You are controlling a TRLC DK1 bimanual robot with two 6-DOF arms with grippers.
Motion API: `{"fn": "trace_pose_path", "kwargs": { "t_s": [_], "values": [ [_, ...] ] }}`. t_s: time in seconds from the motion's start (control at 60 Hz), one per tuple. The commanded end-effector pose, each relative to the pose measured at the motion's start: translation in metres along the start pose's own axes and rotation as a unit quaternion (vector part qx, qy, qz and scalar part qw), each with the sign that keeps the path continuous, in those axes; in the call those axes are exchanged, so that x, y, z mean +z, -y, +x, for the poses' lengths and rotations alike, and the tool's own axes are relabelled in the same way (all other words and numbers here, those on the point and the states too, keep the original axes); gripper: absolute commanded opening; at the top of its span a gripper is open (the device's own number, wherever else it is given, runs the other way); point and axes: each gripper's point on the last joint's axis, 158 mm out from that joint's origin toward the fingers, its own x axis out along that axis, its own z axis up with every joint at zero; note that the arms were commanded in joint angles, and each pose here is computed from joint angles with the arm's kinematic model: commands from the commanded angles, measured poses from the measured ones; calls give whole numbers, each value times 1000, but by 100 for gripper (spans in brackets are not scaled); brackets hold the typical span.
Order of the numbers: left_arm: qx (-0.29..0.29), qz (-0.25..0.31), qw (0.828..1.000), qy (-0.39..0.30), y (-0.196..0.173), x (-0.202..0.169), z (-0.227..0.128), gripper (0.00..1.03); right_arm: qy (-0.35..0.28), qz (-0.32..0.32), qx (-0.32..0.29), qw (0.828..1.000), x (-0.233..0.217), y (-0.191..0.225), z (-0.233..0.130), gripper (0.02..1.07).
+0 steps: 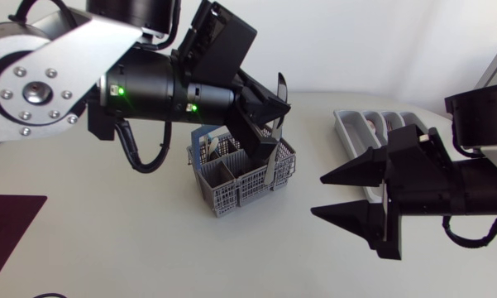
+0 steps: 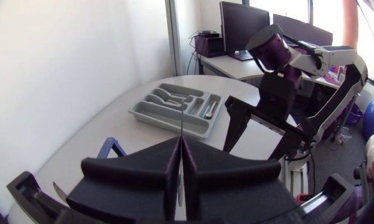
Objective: Sort the cutlery from the basket into the organizer compartments.
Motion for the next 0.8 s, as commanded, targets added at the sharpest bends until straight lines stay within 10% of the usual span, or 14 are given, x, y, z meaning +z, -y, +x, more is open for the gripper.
{"fn": "trace_pose_path", "kwargs": {
  "t_s": [0.0, 0.783],
  "values": [
    [-19, -21, 999, 35, 2, 30, -18, 3, 1, 11, 33, 999, 8, -14, 6, 84],
    [-246, -77, 966, 29, 77, 38, -59, 3, 0, 23, 162, 987, 18, -70, 20, 79]
  ]
}}
